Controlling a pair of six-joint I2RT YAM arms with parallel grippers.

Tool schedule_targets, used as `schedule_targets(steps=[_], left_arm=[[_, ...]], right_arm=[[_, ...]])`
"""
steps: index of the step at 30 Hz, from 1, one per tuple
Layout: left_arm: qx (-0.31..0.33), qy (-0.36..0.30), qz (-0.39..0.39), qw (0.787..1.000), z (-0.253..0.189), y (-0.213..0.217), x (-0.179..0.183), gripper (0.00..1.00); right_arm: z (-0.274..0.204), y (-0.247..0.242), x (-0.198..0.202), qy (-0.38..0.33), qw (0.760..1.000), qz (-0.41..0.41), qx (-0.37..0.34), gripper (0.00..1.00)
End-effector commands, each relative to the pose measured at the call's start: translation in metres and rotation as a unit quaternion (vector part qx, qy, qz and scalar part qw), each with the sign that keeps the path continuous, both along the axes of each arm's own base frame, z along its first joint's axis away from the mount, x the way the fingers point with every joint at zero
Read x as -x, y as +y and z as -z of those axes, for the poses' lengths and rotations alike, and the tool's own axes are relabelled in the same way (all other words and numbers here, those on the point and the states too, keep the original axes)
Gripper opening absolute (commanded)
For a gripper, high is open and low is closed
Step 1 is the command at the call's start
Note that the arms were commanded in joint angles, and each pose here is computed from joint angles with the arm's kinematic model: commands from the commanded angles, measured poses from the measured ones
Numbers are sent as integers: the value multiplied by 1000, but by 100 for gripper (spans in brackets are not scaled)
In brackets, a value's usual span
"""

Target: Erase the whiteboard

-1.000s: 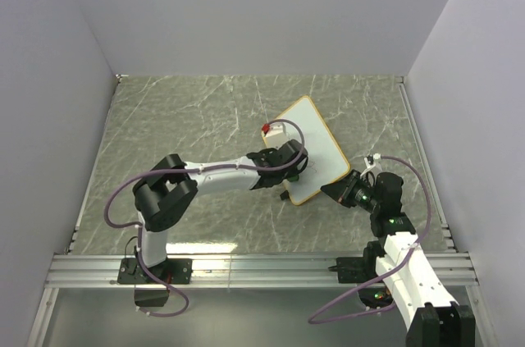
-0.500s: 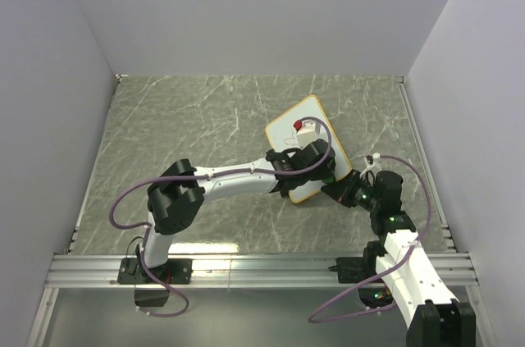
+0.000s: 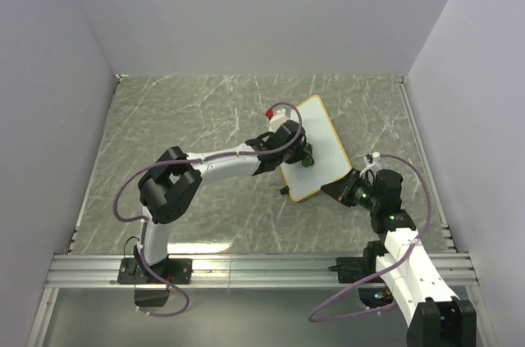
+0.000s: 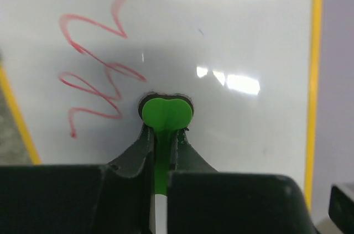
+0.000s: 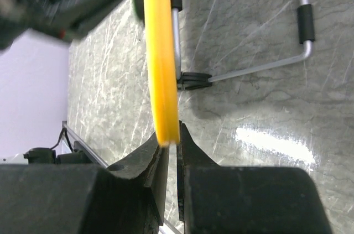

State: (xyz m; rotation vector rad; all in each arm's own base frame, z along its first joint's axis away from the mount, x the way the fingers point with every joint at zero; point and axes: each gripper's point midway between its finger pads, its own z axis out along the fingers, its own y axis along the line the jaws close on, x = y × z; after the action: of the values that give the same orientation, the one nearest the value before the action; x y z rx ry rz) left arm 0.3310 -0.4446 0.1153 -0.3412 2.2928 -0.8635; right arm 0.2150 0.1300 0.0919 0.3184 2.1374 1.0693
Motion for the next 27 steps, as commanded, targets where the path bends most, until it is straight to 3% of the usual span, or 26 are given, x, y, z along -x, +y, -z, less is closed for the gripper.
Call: schedule_targets(steps=[1, 7, 11, 22, 27], left_arm=[[-75, 44, 2, 996, 63, 23, -12, 0], [-90, 60, -18, 994, 77, 46, -52, 0], [-95, 56, 2, 994, 81, 45, -51, 0], [-67, 80, 75, 992, 78, 4, 46, 0], [-48, 96, 88, 990, 81, -7, 68, 0]], right_arm=[[-11, 10, 7, -7, 999, -42, -8, 0], [-13, 11, 7, -4, 999, -44, -10, 0], [-14, 11, 6, -5, 999, -43, -10, 0], [-14, 10, 2, -7, 999, -39, -8, 0], [-16, 9, 1, -7, 999, -37, -7, 0]])
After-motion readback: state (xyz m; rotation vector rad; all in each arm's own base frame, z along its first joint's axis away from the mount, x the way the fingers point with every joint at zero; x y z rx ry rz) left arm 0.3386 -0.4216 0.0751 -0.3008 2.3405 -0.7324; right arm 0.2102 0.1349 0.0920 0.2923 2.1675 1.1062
